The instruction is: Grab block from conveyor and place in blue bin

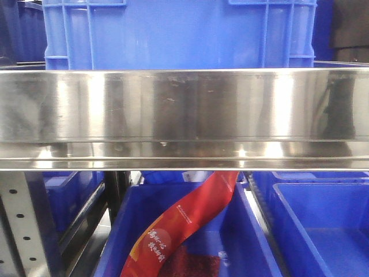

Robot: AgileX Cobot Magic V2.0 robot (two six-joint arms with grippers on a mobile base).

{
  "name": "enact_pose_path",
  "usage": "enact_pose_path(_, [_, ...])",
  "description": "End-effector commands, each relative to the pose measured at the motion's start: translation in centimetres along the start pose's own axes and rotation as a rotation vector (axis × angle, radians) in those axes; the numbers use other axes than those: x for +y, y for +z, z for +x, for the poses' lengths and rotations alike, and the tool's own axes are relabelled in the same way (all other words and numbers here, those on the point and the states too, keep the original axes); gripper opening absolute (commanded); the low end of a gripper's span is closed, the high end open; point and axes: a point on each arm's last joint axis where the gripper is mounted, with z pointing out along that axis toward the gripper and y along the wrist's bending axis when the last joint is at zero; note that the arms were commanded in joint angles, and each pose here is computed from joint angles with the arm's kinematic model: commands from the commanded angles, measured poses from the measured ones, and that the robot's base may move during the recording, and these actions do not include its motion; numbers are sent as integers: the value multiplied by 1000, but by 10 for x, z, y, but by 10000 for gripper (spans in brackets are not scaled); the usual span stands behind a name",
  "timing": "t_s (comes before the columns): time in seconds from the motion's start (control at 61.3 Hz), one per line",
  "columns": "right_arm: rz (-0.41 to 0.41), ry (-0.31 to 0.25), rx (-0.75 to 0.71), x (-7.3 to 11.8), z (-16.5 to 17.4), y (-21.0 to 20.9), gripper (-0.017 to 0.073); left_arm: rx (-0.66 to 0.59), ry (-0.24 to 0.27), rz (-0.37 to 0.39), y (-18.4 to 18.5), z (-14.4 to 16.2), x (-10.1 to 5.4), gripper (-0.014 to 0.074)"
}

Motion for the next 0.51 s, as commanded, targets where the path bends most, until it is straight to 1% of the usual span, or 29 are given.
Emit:
enact_pose_path(0.0, [36, -1, -44, -12, -19, -17, 344, -94, 33, -11, -19, -21, 1, 53])
enact_pose_path(0.049, [58, 1, -43, -19, -24, -25, 209, -105, 34, -23, -26, -26, 5, -22])
enact_pose_path(0.065, [67, 2, -40, -21, -27, -30, 153, -112, 33, -31, -32, -29, 7, -73])
enact_pose_path(0.082, [78, 2, -37, -25, -28, -33, 114, -113, 29, -35, -36, -30, 9, -97])
enact_pose_path(0.13, [99, 3, -22, -31, -31, -41, -45, -112, 18, -55, -44, -34, 15, -111])
enact_pose_path(0.179, [120, 4, -13, -36, -35, -50, -172, -107, -13, -73, -55, -37, 22, -111])
enact_pose_path(0.277, [153, 12, -25, -43, -35, -67, -163, -133, -63, -118, -75, -35, 34, -111])
enact_pose_path(0.342, [162, 13, -24, -44, -28, -76, -163, -136, -74, -150, -88, -27, 41, -111])
enact_pose_path(0.424, [167, 14, -17, -43, -10, -89, -163, -110, -79, -174, -104, -9, 43, -111])
enact_pose_path(0.489, [173, 16, -3, -42, 10, -99, -163, -87, -83, -179, -115, 9, 42, -111])
